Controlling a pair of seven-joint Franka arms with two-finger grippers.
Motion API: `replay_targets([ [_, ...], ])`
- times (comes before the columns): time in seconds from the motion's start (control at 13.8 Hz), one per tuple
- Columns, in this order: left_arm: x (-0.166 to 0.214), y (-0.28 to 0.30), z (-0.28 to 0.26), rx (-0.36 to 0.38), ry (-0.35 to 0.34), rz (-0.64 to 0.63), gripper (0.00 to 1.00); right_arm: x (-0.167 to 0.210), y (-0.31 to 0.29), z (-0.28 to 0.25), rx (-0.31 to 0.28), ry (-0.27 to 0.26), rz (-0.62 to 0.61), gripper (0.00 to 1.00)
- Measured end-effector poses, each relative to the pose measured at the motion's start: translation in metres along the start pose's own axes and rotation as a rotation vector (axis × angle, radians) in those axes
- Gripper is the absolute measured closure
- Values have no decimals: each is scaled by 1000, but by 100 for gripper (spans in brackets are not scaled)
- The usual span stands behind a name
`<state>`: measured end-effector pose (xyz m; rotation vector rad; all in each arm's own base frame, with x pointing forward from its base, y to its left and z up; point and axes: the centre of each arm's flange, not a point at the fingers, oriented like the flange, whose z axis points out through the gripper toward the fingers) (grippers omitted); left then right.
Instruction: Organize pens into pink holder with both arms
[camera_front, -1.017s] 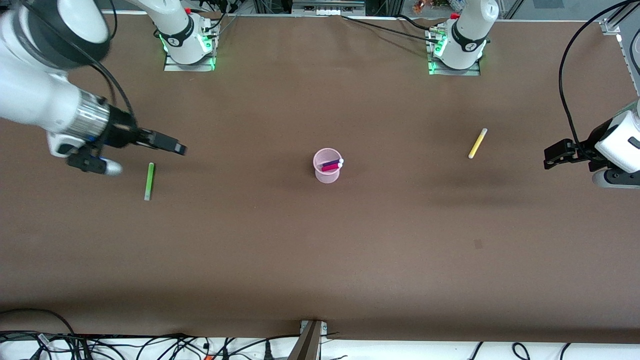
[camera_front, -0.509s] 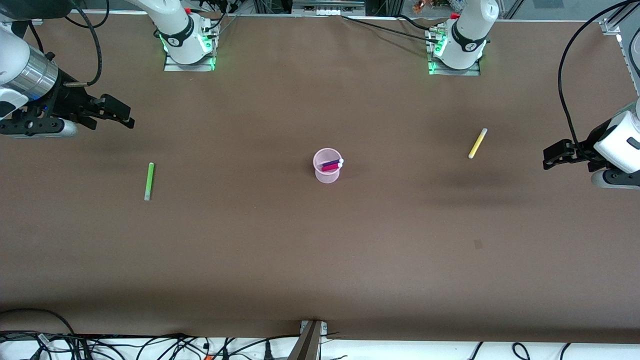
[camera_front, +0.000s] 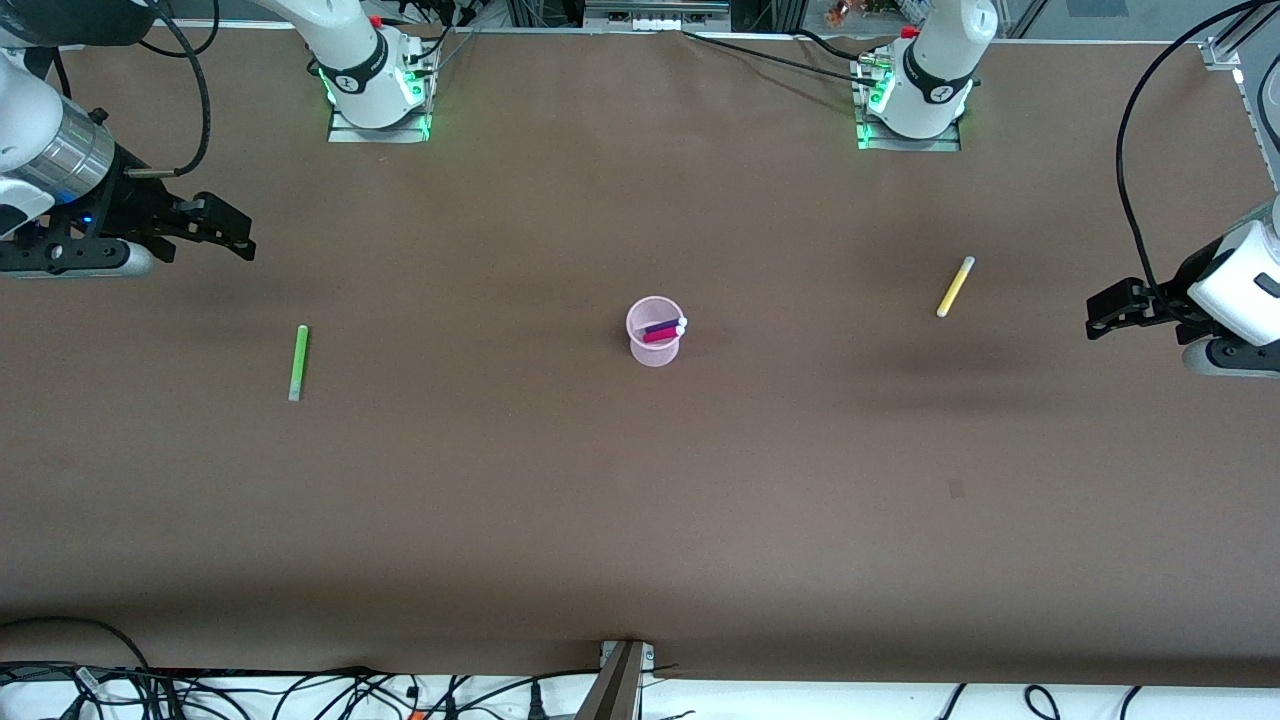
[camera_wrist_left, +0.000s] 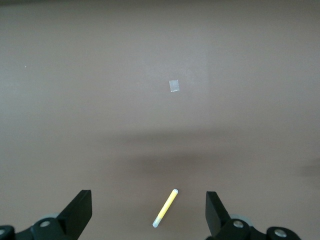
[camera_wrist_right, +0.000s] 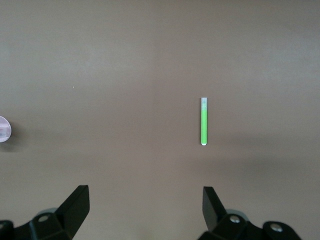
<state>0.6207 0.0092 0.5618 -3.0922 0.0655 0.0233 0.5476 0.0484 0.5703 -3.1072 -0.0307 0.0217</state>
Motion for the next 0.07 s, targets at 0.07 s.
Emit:
replay_targets([
  [0.07,0,0,0,0,0,0,0,0,0,0,0,0,-6,0],
])
